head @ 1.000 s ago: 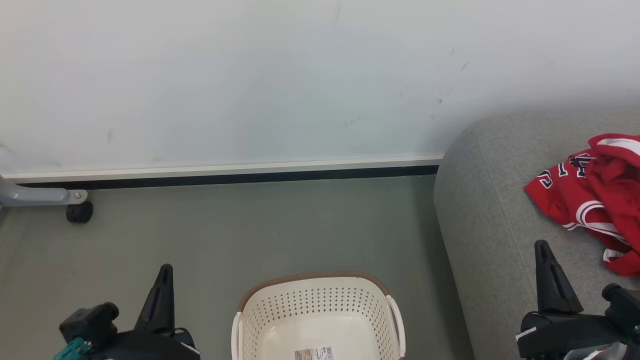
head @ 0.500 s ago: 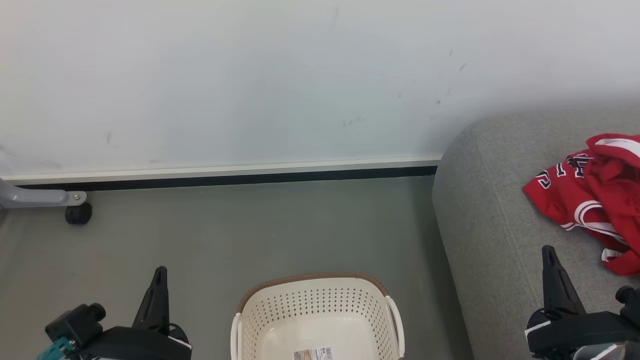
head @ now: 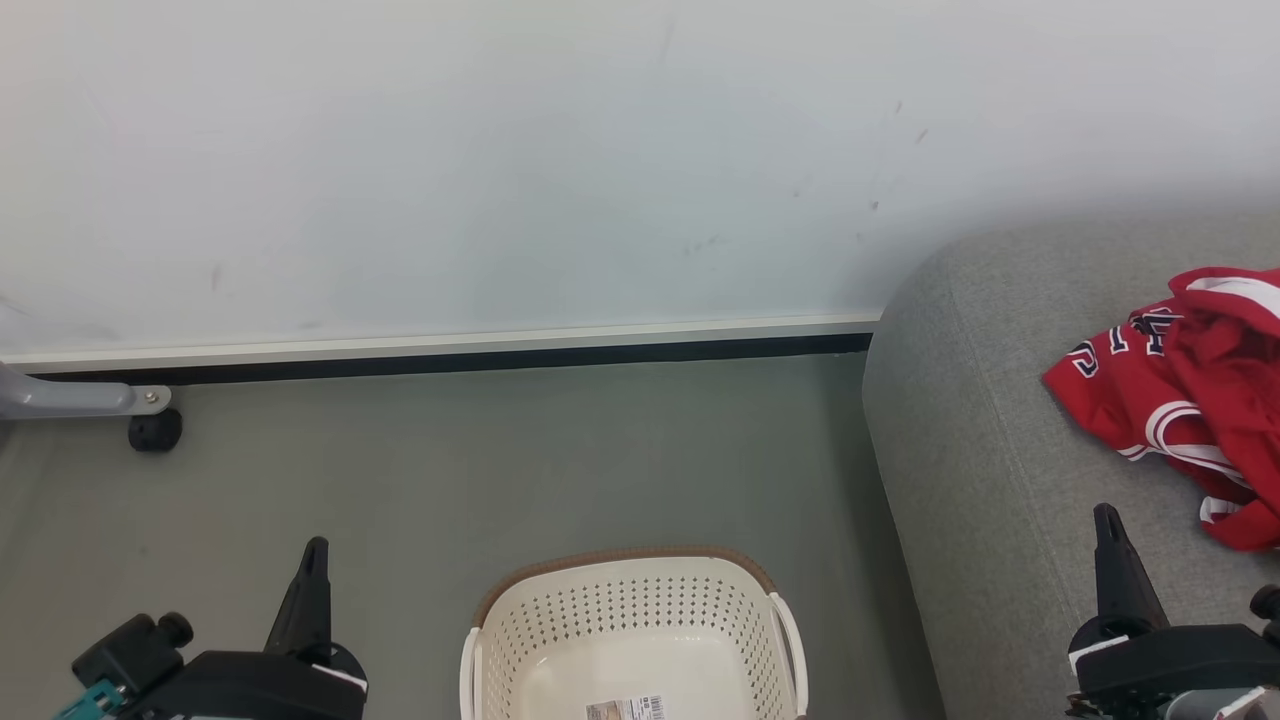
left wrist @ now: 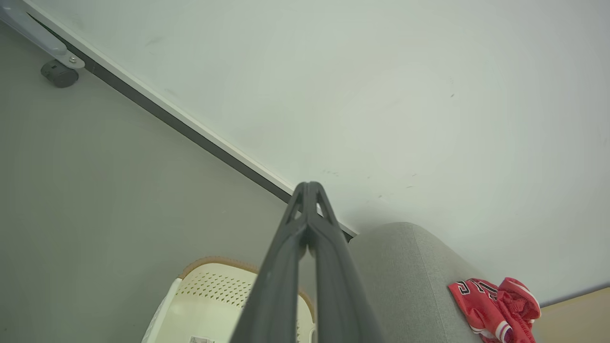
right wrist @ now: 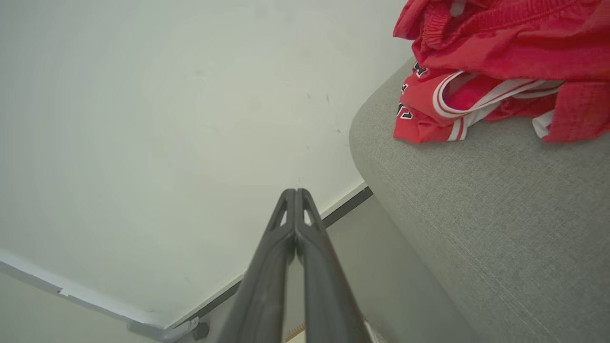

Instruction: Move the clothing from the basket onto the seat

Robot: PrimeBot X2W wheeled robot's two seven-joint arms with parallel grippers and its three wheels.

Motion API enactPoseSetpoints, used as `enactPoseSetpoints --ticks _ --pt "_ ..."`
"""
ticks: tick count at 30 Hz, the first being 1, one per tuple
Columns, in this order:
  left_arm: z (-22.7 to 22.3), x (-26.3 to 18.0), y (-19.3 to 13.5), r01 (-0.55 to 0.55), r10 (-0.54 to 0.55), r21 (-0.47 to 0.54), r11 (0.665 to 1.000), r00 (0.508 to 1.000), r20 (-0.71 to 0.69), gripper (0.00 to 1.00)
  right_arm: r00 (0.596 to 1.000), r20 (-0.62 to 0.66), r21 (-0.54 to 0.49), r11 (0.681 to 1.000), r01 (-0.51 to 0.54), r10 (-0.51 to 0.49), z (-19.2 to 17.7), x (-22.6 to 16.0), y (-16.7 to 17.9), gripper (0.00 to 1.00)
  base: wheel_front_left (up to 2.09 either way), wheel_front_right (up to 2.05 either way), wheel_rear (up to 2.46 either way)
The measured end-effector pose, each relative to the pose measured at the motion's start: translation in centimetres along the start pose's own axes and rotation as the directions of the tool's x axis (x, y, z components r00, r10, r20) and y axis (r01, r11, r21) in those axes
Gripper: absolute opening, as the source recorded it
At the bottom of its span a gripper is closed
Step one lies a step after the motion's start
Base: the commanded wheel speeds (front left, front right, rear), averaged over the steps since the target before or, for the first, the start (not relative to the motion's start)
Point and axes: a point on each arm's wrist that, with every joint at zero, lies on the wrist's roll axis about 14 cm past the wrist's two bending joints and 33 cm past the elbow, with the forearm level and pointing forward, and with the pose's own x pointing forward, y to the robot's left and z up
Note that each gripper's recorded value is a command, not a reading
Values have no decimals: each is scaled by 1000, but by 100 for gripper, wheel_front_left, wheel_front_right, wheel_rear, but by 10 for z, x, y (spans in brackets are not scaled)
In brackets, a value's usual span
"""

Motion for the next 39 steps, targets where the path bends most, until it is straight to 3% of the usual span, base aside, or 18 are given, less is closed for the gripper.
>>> enactPoseSetpoints --ticks 19,39 --pt "1 1 3 -6 3 -228 974 1000 -13 0 999 -23 261 965 38 -34 -2 1 -10 0 0 0 0" --pt "3 2 4 4 -10 -442 897 1000 -12 0 998 -33 510 858 55 -45 -5 -1 -17 0 0 0 0"
